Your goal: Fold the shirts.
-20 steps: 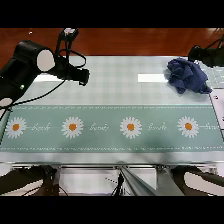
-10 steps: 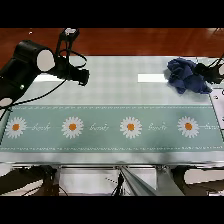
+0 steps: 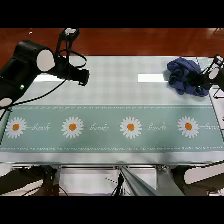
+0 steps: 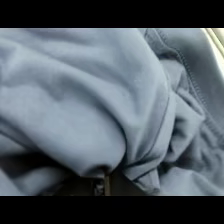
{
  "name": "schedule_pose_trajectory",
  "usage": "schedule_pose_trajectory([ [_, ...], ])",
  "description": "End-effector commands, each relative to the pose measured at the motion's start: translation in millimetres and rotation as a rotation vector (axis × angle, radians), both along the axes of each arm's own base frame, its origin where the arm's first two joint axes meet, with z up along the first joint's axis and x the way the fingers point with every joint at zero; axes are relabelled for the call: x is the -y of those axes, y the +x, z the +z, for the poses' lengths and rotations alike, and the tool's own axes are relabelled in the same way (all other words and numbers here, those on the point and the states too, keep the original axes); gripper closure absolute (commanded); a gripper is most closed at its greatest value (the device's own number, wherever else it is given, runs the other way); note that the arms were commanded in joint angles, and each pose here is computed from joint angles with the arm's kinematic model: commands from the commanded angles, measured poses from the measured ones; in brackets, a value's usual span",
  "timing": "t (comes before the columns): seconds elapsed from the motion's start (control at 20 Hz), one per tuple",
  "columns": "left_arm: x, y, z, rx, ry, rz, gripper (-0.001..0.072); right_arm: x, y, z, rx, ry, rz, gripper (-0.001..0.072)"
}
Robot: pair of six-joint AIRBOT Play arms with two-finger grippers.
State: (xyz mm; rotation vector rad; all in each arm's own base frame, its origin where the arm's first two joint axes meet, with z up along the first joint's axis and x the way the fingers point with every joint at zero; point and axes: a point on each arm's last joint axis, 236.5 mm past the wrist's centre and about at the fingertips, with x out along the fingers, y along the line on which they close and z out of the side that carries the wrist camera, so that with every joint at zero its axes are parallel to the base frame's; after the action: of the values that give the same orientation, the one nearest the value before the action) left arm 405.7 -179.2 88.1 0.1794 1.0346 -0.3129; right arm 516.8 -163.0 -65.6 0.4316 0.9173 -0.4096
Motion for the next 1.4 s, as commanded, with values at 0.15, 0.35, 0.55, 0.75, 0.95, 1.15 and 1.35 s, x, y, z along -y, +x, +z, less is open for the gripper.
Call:
schedule_pose_trajectory([
  [0.15,2,4,54,0.066,-0.032,0.002,0.0033,-54,9,215,0.424,-0.060,0.231,0.0686],
  [0.35,-2,-4,167,0.241,-0.112,0.001,0.0033,-157,-65,384,0.753,-0.126,0.485,0.0687],
  [0.55,-26,-54,283,0.448,-0.206,-0.001,0.0032,-242,-176,481,0.983,-0.103,0.664,0.0686],
  [0.75,-53,-110,312,0.487,-0.231,0.006,0.0033,-300,-244,458,0.848,0.078,0.855,0.0686],
  [0.95,-64,-134,269,0.329,-0.172,0.022,0.0033,-353,-260,370,0.518,0.177,1.075,0.0687],
  [1.15,-60,-126,213,0.178,-0.106,0.033,0.0033,-414,-256,237,0.240,0.207,1.206,0.0686],
  [1.35,-55,-115,145,0.043,-0.044,0.041,0.0033,-473,-269,119,0.049,0.233,1.241,0.0686],
])
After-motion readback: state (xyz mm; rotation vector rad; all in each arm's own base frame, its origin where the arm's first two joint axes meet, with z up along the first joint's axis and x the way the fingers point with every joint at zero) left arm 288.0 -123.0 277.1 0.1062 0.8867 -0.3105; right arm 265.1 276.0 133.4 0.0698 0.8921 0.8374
